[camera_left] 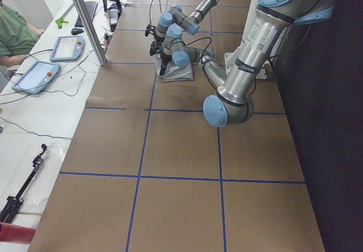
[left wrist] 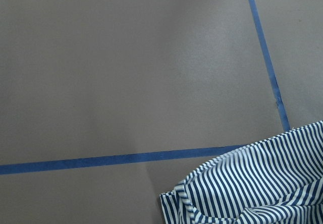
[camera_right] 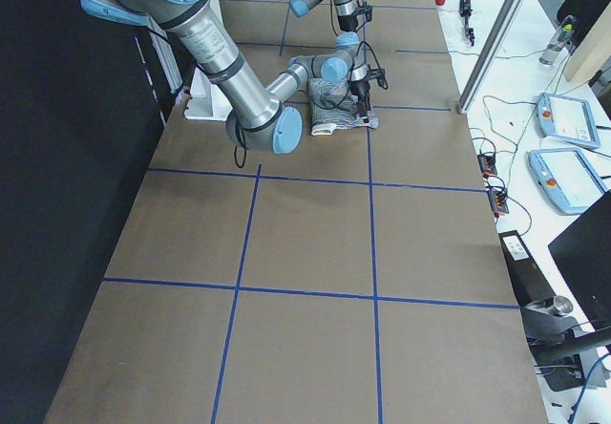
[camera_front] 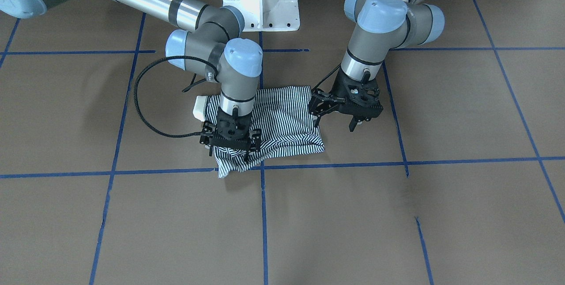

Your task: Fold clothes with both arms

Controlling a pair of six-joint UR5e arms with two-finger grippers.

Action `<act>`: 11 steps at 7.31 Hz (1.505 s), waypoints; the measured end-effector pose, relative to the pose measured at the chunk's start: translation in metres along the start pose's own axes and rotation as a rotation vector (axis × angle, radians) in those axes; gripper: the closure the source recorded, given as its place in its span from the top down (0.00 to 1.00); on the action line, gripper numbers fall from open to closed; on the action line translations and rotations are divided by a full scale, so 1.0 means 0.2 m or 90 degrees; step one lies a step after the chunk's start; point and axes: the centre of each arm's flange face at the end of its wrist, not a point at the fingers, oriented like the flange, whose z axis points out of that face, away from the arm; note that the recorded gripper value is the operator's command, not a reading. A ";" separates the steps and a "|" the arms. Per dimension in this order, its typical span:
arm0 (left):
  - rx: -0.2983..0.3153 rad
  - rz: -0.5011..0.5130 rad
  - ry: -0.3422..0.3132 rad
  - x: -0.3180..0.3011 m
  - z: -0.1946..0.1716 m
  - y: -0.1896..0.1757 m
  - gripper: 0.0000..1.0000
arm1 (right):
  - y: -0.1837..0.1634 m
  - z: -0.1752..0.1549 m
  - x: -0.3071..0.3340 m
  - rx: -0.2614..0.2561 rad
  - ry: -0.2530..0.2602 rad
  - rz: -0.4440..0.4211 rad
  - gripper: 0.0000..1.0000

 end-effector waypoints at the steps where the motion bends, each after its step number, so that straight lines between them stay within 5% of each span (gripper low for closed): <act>1: -0.004 -0.008 -0.003 0.00 0.02 0.01 1.00 | -0.20 0.00 0.10 -0.021 0.001 0.006 1.00; 3: -0.025 -0.034 -0.012 0.09 0.12 0.12 1.00 | -0.39 -0.04 0.24 -0.049 -0.017 -0.005 1.00; 7: -0.040 -0.068 -0.055 0.32 0.44 0.21 1.00 | -0.36 -0.10 0.32 -0.045 -0.042 -0.011 1.00; 11: -0.022 -0.025 -0.095 0.12 0.54 0.01 1.00 | -0.32 -0.11 0.29 -0.046 -0.050 -0.014 1.00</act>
